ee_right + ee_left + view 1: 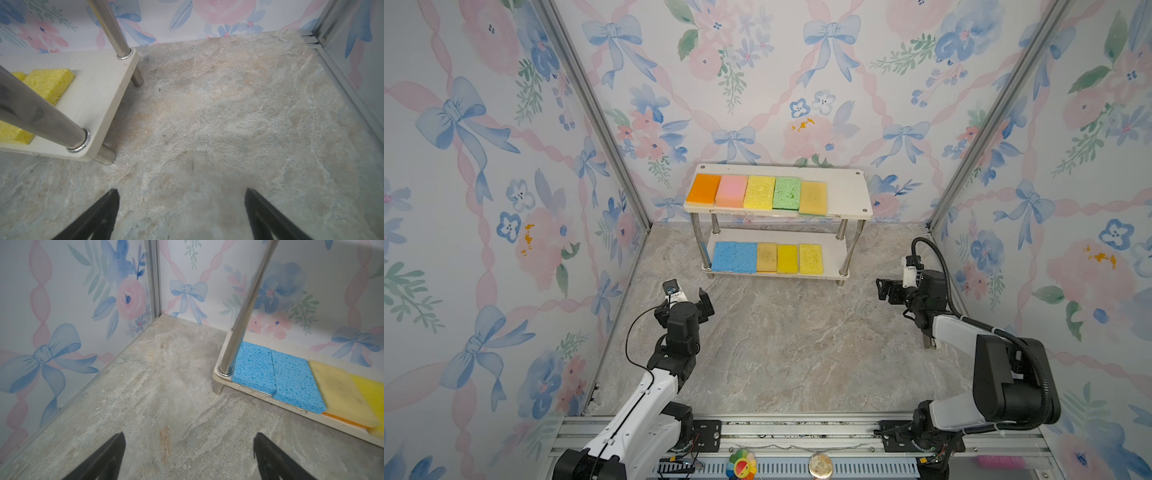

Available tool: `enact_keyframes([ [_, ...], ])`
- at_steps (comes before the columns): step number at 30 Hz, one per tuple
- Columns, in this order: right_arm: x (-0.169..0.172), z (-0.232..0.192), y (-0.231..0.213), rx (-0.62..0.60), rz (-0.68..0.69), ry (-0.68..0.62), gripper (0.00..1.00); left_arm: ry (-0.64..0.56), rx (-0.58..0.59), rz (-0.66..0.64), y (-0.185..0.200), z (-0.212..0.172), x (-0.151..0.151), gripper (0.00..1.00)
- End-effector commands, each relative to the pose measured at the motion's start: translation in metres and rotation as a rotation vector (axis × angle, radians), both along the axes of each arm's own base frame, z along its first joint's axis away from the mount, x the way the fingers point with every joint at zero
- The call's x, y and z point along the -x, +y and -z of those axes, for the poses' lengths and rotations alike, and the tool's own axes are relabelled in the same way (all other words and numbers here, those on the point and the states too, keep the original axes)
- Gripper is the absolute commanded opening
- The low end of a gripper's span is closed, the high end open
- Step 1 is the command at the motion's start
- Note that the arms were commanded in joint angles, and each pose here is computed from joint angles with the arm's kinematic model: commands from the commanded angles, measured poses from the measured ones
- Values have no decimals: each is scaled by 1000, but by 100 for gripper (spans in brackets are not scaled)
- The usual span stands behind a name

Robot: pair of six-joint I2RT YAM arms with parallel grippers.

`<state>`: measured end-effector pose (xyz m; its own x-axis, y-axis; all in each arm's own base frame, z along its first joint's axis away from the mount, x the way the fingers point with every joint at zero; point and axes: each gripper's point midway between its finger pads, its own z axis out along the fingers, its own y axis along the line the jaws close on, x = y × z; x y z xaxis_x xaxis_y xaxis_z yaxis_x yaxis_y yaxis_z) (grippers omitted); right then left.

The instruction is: Place and organize the cleaning sponges onto the shelf

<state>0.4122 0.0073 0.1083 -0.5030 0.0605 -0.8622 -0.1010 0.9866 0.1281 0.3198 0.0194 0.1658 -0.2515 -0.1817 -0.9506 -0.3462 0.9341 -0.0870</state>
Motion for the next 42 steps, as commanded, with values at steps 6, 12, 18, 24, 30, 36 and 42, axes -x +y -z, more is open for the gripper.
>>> enact_keyframes([
  [6,-4,3,6,-16,-26,-35,97,7,-63,74,-2,24,-41,98],
  [12,-6,5,7,-13,-29,-31,97,55,-76,104,-4,53,-70,98],
  [18,-7,6,6,-10,-24,-43,97,49,-133,252,-27,55,-92,98],
  [24,-9,9,6,-6,-27,-38,97,-30,-135,294,-30,48,-82,98],
  [30,-9,10,6,-6,-26,-34,97,-122,-123,299,-26,41,-61,98],
  [36,-5,6,8,-6,-37,-72,97,-165,-123,296,-26,41,-50,98],
  [42,14,-3,10,10,-42,-198,97,-168,-126,291,-25,41,-50,98],
])
